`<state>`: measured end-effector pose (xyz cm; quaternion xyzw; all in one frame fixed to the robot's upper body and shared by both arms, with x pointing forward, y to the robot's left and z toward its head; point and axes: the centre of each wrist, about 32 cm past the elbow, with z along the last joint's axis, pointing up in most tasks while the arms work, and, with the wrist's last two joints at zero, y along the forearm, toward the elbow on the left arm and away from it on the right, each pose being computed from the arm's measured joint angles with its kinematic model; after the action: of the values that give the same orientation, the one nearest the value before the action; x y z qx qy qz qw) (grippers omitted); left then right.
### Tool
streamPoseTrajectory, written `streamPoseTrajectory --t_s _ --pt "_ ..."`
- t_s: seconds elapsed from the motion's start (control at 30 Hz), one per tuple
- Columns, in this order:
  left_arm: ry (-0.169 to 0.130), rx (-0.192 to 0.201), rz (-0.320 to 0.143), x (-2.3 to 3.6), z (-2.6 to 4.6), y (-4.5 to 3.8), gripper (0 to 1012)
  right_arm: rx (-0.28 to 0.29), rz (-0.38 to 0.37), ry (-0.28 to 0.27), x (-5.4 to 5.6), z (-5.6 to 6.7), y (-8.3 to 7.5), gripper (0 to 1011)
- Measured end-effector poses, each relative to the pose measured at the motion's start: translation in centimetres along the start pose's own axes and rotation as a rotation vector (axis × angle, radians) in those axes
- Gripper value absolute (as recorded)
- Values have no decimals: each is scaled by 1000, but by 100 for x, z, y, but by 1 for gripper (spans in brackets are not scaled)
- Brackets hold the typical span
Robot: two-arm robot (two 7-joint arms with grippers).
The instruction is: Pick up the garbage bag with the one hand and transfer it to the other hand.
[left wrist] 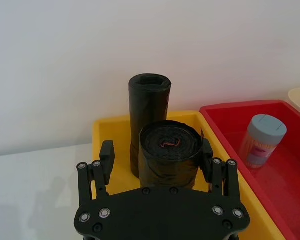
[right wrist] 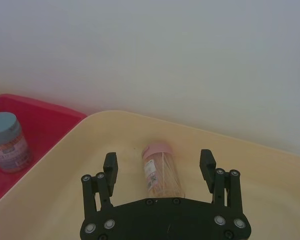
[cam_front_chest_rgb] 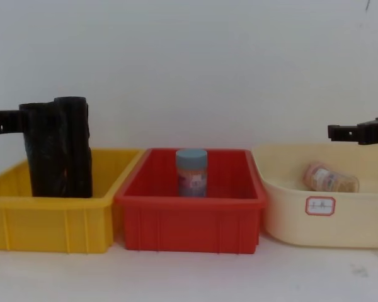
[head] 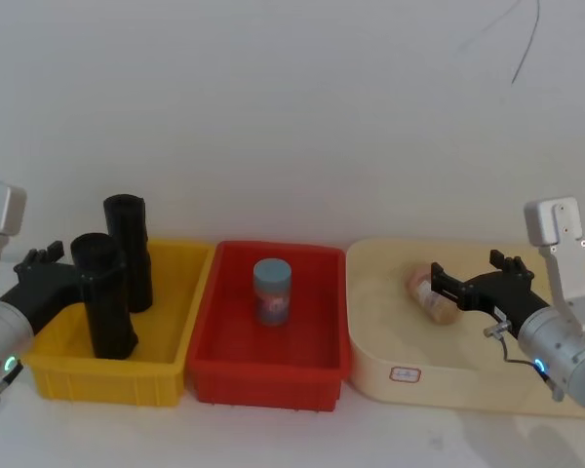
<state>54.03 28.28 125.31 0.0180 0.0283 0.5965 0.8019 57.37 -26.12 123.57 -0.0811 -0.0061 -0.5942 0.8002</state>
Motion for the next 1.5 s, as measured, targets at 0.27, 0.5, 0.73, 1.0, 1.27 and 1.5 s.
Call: streamPoseTrajectory --t_s 0.27,0.5,0.73,1.0,1.27,1.5 --pt "-6 -1 -11 -17 -18 -77 1001 0 0 0 0 0 0 1001" --pt "-7 -7 -52 -47 -23 -191 1001 0 0 0 0 0 0 1001" --pt "-4 -11 -78 -72 -33 -269 1001 0 0 0 0 0 0 1001" --pt "-2 -14 -95 -88 -38 -319 886 0 0 0 0 0 0 1001" --pt "-2 -15 -103 -95 -40 -342 640 0 0 0 0 0 0 1002" --pt "-1 -15 -108 -101 -40 -354 579 0 0 0 0 0 0 1001"
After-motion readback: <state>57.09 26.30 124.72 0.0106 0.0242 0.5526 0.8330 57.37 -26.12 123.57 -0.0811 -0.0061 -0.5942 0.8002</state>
